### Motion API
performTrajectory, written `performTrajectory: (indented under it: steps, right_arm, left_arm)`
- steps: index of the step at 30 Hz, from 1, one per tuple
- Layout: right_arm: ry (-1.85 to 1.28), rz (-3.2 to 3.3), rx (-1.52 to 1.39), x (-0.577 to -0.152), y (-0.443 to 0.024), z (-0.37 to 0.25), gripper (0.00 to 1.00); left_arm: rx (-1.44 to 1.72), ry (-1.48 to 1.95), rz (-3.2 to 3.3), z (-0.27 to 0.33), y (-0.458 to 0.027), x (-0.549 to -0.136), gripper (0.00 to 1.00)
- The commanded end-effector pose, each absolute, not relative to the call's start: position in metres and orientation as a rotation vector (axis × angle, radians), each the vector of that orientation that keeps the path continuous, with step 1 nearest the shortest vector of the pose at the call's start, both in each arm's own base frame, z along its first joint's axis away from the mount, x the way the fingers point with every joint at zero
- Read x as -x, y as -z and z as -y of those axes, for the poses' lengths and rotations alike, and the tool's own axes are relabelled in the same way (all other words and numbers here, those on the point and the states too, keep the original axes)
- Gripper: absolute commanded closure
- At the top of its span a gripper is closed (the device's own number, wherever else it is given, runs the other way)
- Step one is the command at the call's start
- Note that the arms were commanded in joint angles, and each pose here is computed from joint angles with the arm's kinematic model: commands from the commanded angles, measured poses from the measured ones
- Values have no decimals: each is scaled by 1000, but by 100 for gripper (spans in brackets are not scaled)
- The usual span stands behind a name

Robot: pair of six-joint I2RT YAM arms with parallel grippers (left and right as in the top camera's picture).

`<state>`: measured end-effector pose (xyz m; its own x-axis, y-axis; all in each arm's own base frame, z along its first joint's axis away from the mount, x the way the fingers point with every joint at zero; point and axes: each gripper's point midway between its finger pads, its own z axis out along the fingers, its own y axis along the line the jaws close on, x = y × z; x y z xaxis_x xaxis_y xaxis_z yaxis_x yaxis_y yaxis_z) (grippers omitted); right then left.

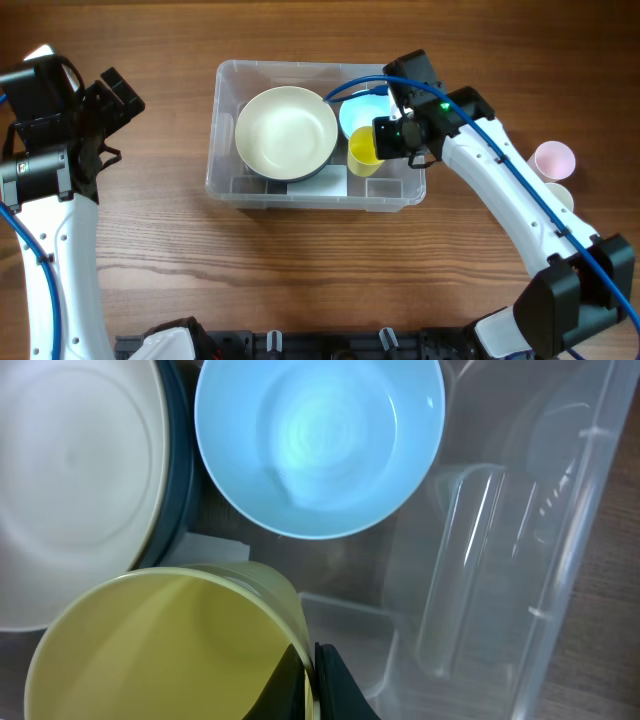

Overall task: Pack container
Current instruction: 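Carry the yellow cup with the right gripper into the container front-right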

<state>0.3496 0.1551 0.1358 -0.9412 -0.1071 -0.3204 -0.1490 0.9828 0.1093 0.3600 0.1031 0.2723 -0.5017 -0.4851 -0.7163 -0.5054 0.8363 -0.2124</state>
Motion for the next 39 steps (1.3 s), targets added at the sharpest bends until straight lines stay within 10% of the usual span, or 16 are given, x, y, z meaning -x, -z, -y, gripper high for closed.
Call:
performTrajectory:
  steps: [1, 39]
  right_arm:
    - [-161, -2820, 160, -356, -124, -156, 96]
    - [-52, -2843, 412, -352, -109, -149, 96]
  left_arm:
    - [725, -15, -2166, -103, -278, -360, 0]
    - [725, -15, -2166, -103, -278, -360, 0]
